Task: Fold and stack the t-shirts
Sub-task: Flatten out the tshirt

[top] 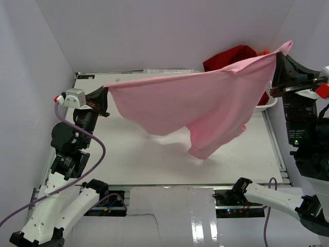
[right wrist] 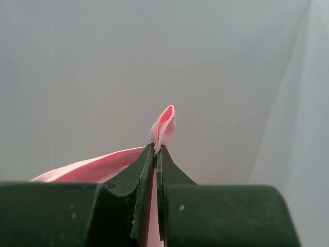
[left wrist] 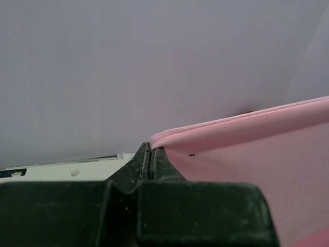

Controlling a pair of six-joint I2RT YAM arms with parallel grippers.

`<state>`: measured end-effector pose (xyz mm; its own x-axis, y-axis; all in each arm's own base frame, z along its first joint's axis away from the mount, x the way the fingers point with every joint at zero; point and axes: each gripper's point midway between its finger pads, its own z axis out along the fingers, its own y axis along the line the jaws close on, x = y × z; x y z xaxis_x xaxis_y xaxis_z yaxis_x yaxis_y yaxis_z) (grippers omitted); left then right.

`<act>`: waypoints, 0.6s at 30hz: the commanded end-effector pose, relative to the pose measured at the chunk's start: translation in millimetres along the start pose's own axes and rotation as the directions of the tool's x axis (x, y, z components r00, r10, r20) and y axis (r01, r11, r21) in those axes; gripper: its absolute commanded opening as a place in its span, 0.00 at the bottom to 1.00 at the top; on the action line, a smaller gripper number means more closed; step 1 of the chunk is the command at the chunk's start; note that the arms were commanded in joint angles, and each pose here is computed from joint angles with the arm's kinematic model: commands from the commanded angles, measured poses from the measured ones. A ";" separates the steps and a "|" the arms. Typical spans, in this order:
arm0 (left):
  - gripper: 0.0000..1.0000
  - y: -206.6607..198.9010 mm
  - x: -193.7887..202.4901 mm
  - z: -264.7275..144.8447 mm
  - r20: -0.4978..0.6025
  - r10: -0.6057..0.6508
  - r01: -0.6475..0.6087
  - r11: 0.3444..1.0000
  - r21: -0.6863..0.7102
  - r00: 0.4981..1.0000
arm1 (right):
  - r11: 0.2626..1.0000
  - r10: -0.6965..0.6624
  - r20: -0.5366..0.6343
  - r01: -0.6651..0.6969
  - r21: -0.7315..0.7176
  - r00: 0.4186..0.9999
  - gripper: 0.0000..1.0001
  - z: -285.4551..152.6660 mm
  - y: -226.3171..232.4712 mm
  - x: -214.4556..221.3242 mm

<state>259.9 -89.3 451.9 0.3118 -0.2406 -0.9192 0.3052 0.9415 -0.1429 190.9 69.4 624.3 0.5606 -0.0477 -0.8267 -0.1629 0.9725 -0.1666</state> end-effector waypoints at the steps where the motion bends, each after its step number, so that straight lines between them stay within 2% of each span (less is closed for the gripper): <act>1: 0.00 13.9 43.8 18.1 -0.160 0.055 -0.067 0.995 -0.069 0.986 | 0.981 -0.172 -0.106 0.180 0.074 0.979 0.08 31.4 12.0 30.2; 3: 0.00 12.9 55.6 29.3 -0.183 0.055 -0.068 0.995 -0.067 0.982 | 0.974 -0.222 -0.119 0.226 0.025 0.968 0.08 49.6 35.6 44.0; 4: 0.00 14.0 74.1 35.4 -0.217 0.056 -0.073 0.995 -0.071 0.975 | 0.972 -0.232 -0.120 0.236 0.016 0.965 0.08 55.4 41.6 49.2; 5: 0.00 12.7 66.1 45.3 -0.159 0.050 -0.062 0.996 -0.072 0.986 | 0.970 -0.239 -0.127 0.242 0.013 0.963 0.08 62.4 46.2 56.3; 6: 0.00 12.1 72.7 50.7 -0.167 0.058 -0.070 0.995 -0.066 0.984 | 0.965 -0.258 -0.144 0.261 0.005 0.955 0.08 75.1 50.3 71.8; 7: 0.00 10.4 76.6 56.8 -0.173 0.053 -0.064 0.996 -0.058 0.983 | 0.974 -0.222 -0.145 0.225 0.006 0.964 0.08 80.3 52.1 78.7; 9: 0.00 10.4 91.1 74.8 -0.208 0.057 -0.068 0.997 -0.044 0.976 | 0.976 -0.219 -0.145 0.218 -0.022 0.965 0.08 94.7 48.3 101.2; 10: 0.00 5.5 94.5 80.1 -0.215 0.039 -0.043 0.999 -0.012 0.976 | 0.987 -0.164 -0.155 0.160 -0.032 0.974 0.08 98.2 48.9 111.5; 12: 0.00 18.8 104.4 90.1 -0.235 0.016 -0.021 1.000 -0.019 0.972 | 0.986 -0.164 -0.185 0.156 -0.057 0.969 0.08 112.0 38.3 137.2; 13: 0.00 15.1 108.1 92.2 -0.247 -0.009 0.015 1.000 0.023 0.969 | 0.988 -0.150 -0.199 0.140 -0.060 0.969 0.08 115.3 35.8 145.1; 17: 0.00 41.4 114.6 107.1 -0.253 -0.009 0.009 1.000 -0.001 0.967 | 0.992 -0.119 -0.268 0.100 -0.084 0.956 0.08 130.7 22.2 193.1; 18: 0.00 47.8 126.1 111.0 -0.273 -0.015 0.013 1.000 -0.007 0.962 | 0.992 -0.115 -0.304 0.095 -0.078 0.946 0.08 134.9 13.6 215.3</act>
<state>409.3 -97.9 325.8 -0.0541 -0.1317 -0.9898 0.2264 0.9638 -0.1406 416.4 102.8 487.1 0.2049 -0.3546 -0.9123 -0.1070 0.9184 -0.3810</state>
